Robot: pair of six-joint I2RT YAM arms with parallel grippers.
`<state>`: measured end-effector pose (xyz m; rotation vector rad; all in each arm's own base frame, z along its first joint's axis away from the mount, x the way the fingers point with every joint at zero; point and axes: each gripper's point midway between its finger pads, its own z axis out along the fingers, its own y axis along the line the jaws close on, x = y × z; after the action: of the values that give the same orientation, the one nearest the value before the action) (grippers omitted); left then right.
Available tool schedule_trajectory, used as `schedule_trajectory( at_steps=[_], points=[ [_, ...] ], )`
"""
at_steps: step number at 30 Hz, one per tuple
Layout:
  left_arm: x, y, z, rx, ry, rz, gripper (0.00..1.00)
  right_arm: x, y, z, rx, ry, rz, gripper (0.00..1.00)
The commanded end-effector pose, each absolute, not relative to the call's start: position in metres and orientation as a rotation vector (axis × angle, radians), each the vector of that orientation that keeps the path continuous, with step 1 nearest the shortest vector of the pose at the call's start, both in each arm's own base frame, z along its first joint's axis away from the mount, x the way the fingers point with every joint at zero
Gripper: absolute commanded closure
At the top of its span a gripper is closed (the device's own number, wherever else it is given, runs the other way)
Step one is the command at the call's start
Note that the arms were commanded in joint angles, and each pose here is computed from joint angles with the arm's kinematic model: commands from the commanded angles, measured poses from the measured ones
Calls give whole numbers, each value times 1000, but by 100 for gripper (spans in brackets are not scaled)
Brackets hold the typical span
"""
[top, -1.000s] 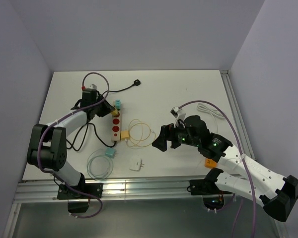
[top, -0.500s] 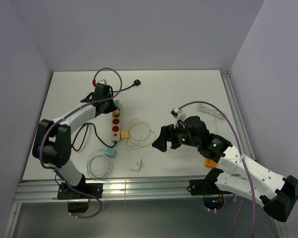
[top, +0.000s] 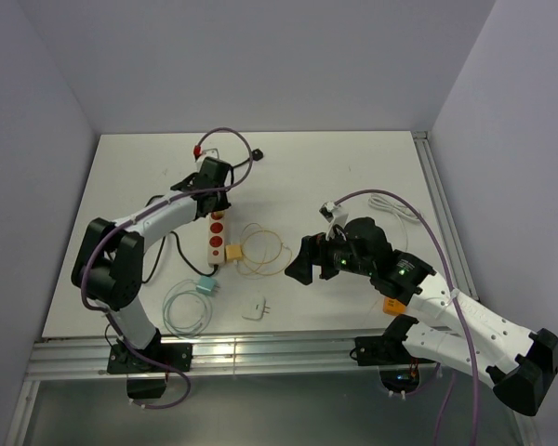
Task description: Insert the plug
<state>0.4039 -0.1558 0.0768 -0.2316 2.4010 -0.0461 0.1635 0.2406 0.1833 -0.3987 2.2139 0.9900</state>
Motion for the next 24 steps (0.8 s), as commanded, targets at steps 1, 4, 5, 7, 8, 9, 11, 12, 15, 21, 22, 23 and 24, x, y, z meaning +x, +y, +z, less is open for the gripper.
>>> schedule_trajectory(
  at_steps=[1,4,5,7,8,9,11,12,15,21,22,23,24],
  points=[
    [293,-109,-37,-126,2862,264,100,166,240,191,-400,2170,996,0],
    [288,-112,-38,-128,2851,259,100,166,240,189,-398,2171,999,0],
    [288,-115,-37,-133,2856,239,100,165,240,188,-397,2173,1005,0],
    [294,-127,-32,-122,2872,183,100,165,243,188,-403,2175,1019,0],
    [294,-133,-33,-111,2884,156,99,165,244,190,-407,2172,1024,0],
    [295,-139,-33,-110,2889,115,100,165,244,189,-407,2180,1021,0],
    [287,-147,-39,-114,2921,35,100,164,243,192,-406,2176,1017,0],
    [283,-151,-40,-138,2934,3,100,165,242,194,-403,2169,1015,0],
    [278,-161,-32,-188,2885,-36,100,163,239,195,-387,2155,1017,0],
    [269,-177,-56,-303,2881,-163,100,161,243,188,-403,2185,1028,0],
    [266,-178,-60,-311,2892,-171,100,162,243,189,-398,2185,1029,0],
    [263,-177,-65,-316,2905,-164,100,161,242,188,-399,2189,1025,0],
    [262,-176,-68,-322,2903,-151,100,161,241,190,-398,2182,1026,0]
  ],
)
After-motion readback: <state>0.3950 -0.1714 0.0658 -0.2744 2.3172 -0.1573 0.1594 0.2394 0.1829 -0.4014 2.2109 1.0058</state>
